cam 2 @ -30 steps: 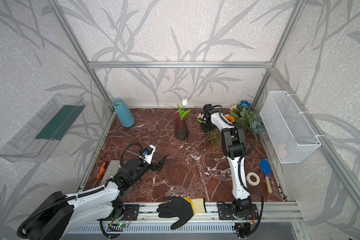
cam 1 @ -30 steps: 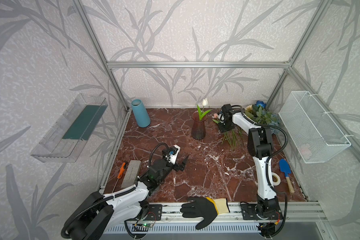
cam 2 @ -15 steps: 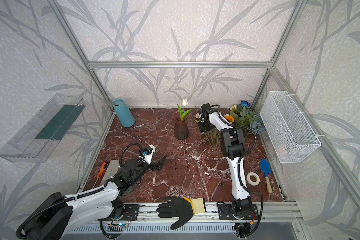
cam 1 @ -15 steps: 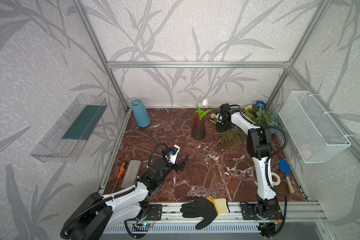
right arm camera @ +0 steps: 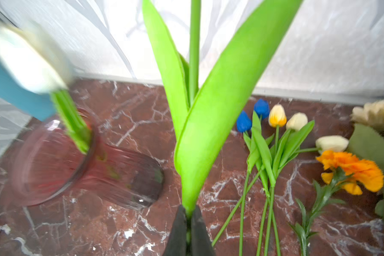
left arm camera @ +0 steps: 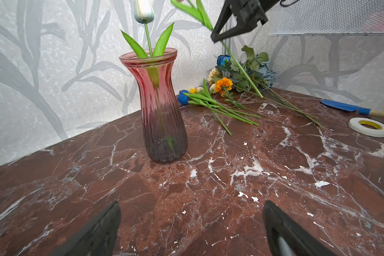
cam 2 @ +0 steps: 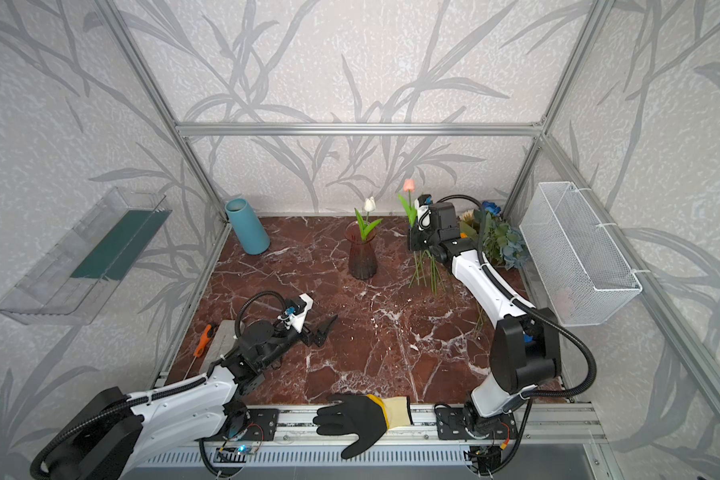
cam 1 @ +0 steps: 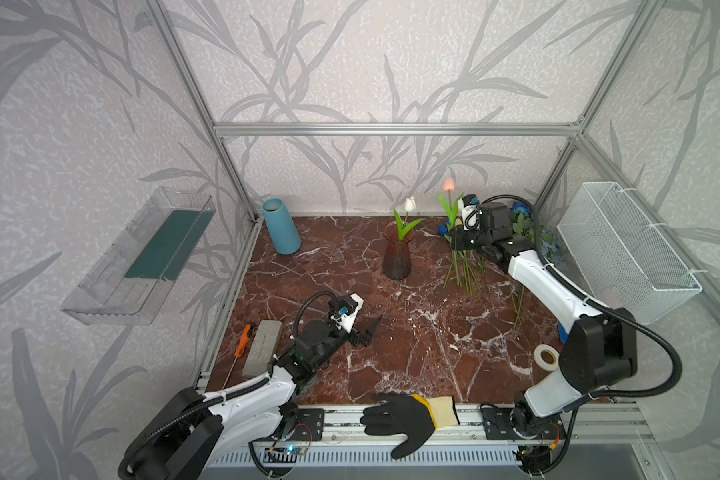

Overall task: Arrange the flowers into the vase
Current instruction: 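Lift the pink tulip upright with the right gripper above the vase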

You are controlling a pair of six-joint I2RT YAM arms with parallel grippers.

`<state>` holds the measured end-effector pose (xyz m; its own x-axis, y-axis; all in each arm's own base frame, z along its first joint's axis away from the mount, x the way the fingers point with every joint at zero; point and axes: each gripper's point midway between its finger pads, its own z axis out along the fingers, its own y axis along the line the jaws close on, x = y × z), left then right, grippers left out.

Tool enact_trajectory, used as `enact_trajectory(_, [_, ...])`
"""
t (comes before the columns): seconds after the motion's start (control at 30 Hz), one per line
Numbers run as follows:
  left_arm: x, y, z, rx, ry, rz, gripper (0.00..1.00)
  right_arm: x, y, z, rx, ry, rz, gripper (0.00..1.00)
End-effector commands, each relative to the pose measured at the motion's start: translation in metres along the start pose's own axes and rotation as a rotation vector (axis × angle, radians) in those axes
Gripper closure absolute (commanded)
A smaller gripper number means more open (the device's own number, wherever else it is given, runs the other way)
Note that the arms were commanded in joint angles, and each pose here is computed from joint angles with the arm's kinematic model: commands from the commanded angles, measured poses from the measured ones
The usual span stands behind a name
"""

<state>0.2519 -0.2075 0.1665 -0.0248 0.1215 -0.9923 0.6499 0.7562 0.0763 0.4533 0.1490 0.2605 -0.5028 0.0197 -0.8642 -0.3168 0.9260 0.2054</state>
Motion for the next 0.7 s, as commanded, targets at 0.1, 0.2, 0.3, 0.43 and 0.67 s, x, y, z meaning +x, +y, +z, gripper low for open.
enact_trajectory(0.1, [-0.016, -0.004, -0.007, 0.016, -0.068, 0.023, 0.01, -0.087, 0.065, -0.080, -0.152, -0.444, -0.115, 1.00])
enact_trajectory(0.2, [-0.017, -0.003, -0.009, 0.009, -0.072, 0.017, 0.01, -0.104, 0.105, -0.109, -0.240, -0.528, -0.195, 1.00])
enact_trajectory(0.3, [-0.016, -0.001, -0.009, -0.003, -0.069, 0.018, 0.01, -0.119, 0.140, -0.136, -0.328, -0.605, -0.243, 1.00])
enact_trajectory(0.43, [-0.016, 0.000, -0.009, -0.008, -0.068, 0.017, 0.01, -0.133, 0.175, -0.156, -0.459, -0.665, -0.251, 1.00])
enact_trajectory(0.67, [-0.015, -0.001, -0.008, -0.003, -0.063, 0.015, 0.01, -0.154, 0.201, -0.132, -0.507, -0.739, -0.276, 1.00])
